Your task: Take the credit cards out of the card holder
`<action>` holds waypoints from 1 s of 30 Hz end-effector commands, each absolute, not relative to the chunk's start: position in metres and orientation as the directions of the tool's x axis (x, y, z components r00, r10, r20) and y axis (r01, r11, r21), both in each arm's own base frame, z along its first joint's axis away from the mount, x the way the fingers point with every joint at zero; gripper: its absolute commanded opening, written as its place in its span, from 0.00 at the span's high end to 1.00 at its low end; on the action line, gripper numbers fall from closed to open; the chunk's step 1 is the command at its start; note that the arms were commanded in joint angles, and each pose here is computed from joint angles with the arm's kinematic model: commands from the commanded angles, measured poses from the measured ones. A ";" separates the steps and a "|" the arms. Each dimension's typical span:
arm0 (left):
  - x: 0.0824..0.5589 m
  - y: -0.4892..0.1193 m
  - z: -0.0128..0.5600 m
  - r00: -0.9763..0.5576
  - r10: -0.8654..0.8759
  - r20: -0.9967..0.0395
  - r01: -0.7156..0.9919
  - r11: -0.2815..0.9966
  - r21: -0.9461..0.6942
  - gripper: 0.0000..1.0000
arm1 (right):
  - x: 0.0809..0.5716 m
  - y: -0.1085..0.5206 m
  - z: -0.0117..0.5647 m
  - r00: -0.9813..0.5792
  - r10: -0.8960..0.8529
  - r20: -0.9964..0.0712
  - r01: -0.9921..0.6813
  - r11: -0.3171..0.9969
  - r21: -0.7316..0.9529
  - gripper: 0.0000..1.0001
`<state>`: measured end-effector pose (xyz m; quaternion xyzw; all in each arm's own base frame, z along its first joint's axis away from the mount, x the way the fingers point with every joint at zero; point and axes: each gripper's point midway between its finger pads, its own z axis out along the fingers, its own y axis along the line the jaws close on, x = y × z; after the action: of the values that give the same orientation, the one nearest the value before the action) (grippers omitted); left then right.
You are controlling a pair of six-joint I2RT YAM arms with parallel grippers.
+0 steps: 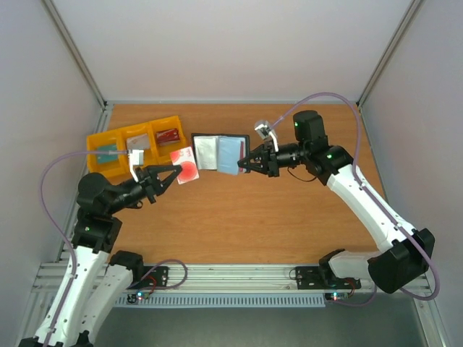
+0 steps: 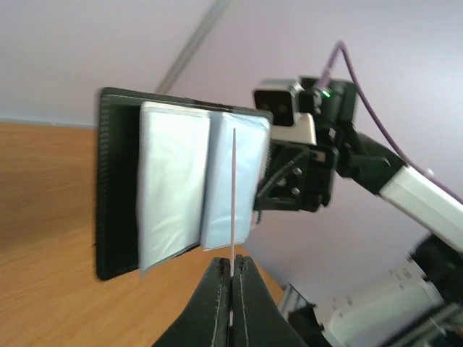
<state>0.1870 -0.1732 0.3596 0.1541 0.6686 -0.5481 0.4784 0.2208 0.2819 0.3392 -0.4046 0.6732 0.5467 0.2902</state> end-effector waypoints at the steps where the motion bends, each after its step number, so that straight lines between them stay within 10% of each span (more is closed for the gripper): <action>1: 0.217 -0.150 0.362 -0.505 -0.451 -0.736 0.592 0.440 -0.676 1.00 | 0.252 0.267 0.353 -0.561 -0.102 -0.822 -0.821 0.197 0.536 0.99; 16: 0.320 0.019 0.285 -0.585 -0.676 -0.447 -0.457 0.731 -0.507 1.00 | 0.294 0.245 0.343 -0.602 0.018 -0.798 -0.725 0.408 0.556 0.99; 21: 0.349 0.053 0.300 -0.572 -0.646 -0.505 -0.477 0.763 -0.436 1.00 | 0.288 0.245 0.350 -0.580 0.007 -0.815 -0.750 0.387 0.537 0.99; 30: 0.352 0.047 0.268 -0.572 -0.781 -0.249 -0.450 0.553 -0.702 1.00 | 0.274 0.241 0.353 -0.537 -0.008 -0.844 -0.784 0.375 0.495 0.99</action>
<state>0.3535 0.0765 0.2687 -0.3885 0.8495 -0.1966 0.2979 0.2855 0.2432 0.3401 -0.2447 0.7502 0.4881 0.3728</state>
